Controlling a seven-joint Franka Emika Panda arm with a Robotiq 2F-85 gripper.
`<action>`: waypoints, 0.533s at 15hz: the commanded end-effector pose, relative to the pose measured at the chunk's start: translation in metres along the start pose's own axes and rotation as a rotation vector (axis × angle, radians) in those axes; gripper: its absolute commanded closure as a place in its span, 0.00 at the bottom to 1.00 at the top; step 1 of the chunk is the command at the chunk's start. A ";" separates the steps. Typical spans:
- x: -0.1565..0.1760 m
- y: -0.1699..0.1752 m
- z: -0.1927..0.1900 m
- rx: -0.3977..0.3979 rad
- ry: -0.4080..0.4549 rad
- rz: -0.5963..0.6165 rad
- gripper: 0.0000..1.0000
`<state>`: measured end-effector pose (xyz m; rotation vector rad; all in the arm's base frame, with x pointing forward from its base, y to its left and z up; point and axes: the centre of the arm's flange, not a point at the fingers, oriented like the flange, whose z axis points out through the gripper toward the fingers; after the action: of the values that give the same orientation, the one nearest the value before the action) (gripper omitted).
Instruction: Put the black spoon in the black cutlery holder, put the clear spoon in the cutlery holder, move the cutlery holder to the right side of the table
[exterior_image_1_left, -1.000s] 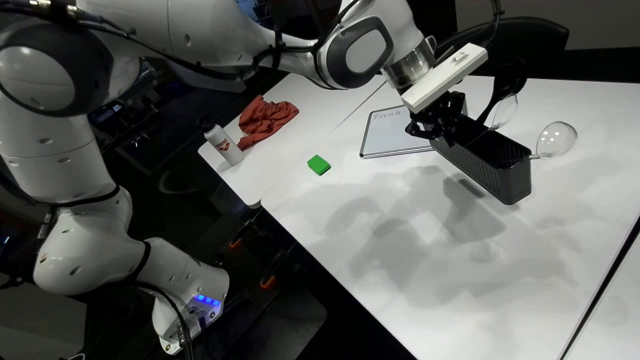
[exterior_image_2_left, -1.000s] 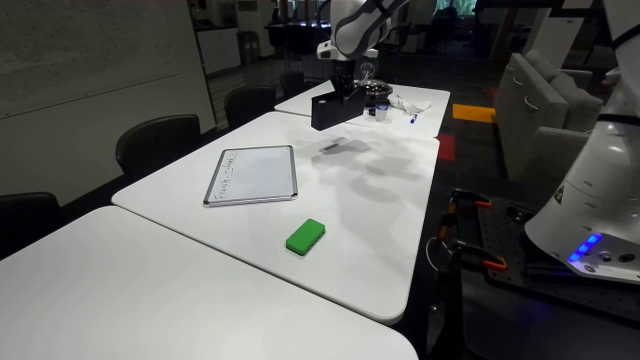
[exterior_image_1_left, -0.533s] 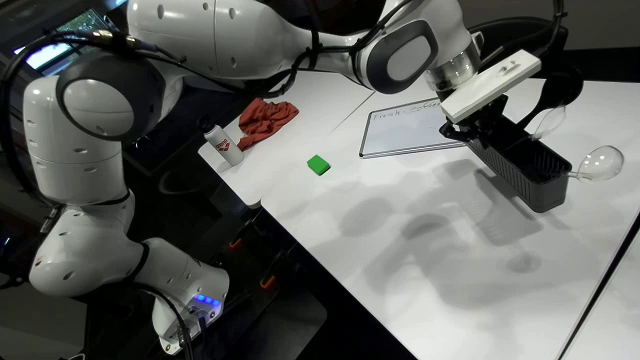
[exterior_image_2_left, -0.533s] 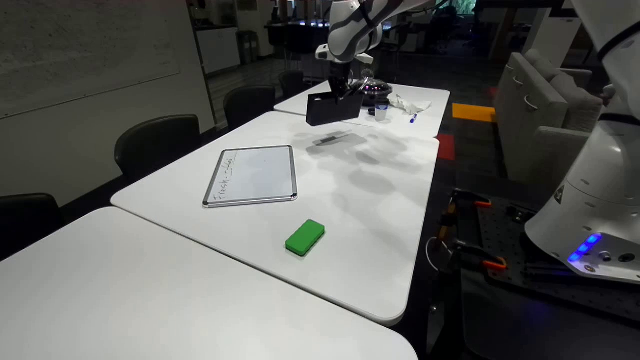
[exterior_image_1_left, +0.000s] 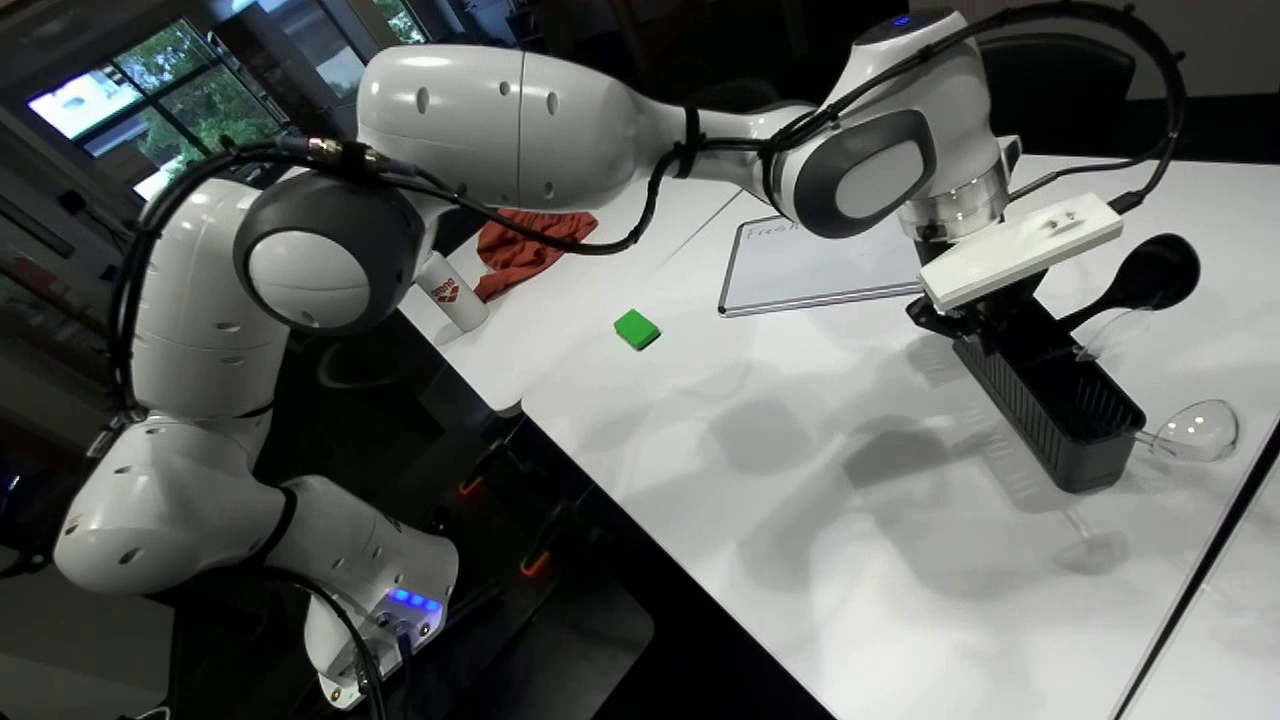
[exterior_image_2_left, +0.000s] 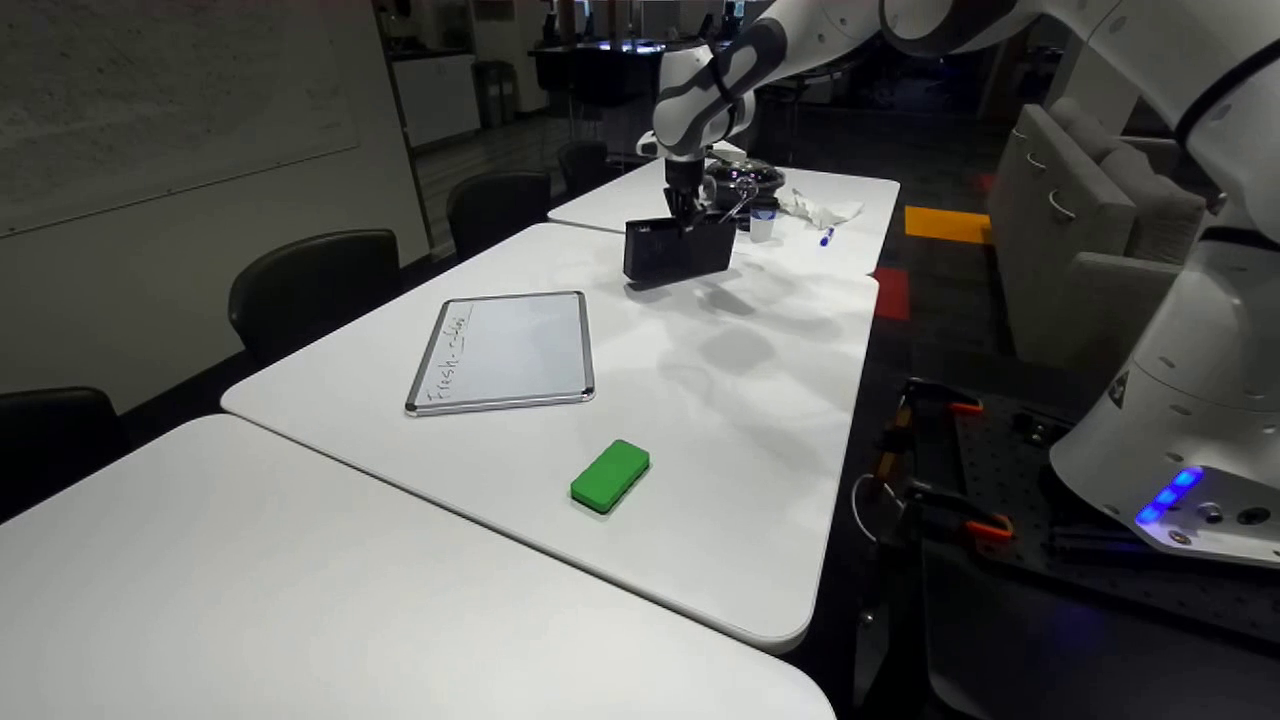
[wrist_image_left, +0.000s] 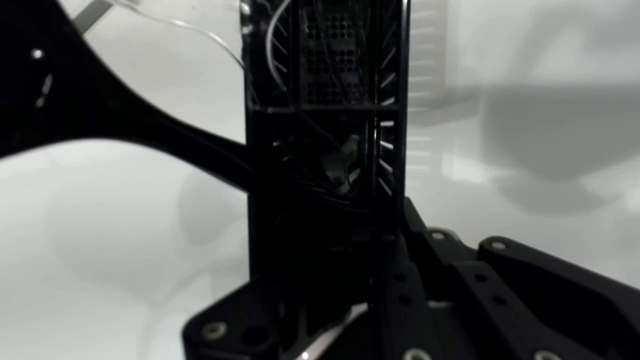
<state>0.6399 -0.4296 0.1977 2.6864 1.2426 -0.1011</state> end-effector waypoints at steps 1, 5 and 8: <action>0.004 0.024 0.006 0.023 -0.015 0.060 0.99; 0.010 0.025 0.009 0.022 -0.044 0.098 0.99; 0.015 0.026 0.010 0.025 -0.073 0.122 0.99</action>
<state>0.6515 -0.4344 0.1851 2.7456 1.1203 -0.1392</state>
